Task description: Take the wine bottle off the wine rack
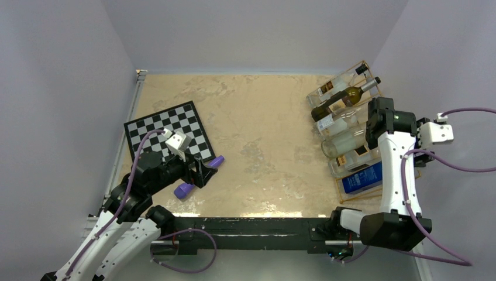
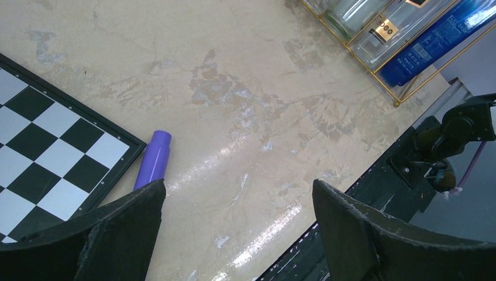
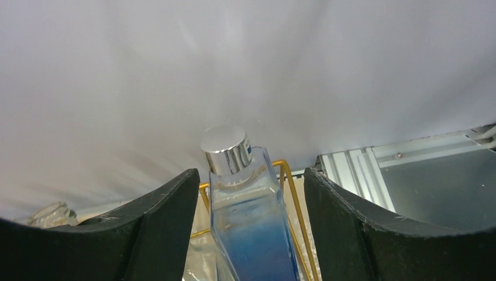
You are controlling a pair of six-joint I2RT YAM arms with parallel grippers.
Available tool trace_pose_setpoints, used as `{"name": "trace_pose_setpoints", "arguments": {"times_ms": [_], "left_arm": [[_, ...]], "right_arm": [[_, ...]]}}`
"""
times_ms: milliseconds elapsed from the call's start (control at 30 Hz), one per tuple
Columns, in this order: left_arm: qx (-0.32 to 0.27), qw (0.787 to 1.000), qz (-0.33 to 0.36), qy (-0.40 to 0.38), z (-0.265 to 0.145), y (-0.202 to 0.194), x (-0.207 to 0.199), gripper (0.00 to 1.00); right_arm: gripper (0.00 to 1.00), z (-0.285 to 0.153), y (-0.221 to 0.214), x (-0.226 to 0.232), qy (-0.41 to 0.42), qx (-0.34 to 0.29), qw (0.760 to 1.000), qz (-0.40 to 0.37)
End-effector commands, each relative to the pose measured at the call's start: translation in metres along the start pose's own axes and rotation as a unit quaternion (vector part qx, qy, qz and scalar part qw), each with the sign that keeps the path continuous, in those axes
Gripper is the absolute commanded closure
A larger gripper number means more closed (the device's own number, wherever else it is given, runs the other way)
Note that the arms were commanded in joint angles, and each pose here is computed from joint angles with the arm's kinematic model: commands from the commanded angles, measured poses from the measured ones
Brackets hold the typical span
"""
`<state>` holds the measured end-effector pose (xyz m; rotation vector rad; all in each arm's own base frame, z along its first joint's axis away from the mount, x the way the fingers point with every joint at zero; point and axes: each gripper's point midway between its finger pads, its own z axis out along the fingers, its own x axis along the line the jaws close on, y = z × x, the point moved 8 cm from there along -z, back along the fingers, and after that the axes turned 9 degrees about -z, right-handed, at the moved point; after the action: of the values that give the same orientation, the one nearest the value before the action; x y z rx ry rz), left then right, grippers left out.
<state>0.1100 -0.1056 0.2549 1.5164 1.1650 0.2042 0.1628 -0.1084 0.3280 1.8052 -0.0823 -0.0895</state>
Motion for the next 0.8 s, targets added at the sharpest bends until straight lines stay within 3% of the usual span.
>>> {"name": "trace_pose_setpoints", "arguments": {"times_ms": [0, 767], "left_arm": [[-0.01, 1.0, -0.001, -0.006, 0.005, 0.004, -0.002, 0.01], [0.005, 1.0, -0.004, -0.001, 0.01, 0.003, -0.001, 0.01]], "right_arm": [[0.32, 0.007, 0.009, -0.034, -0.052, -0.021, 0.997, -0.057], [0.29, 0.024, -0.004, 0.003, -0.088, -0.019, 0.994, -0.066]]}}
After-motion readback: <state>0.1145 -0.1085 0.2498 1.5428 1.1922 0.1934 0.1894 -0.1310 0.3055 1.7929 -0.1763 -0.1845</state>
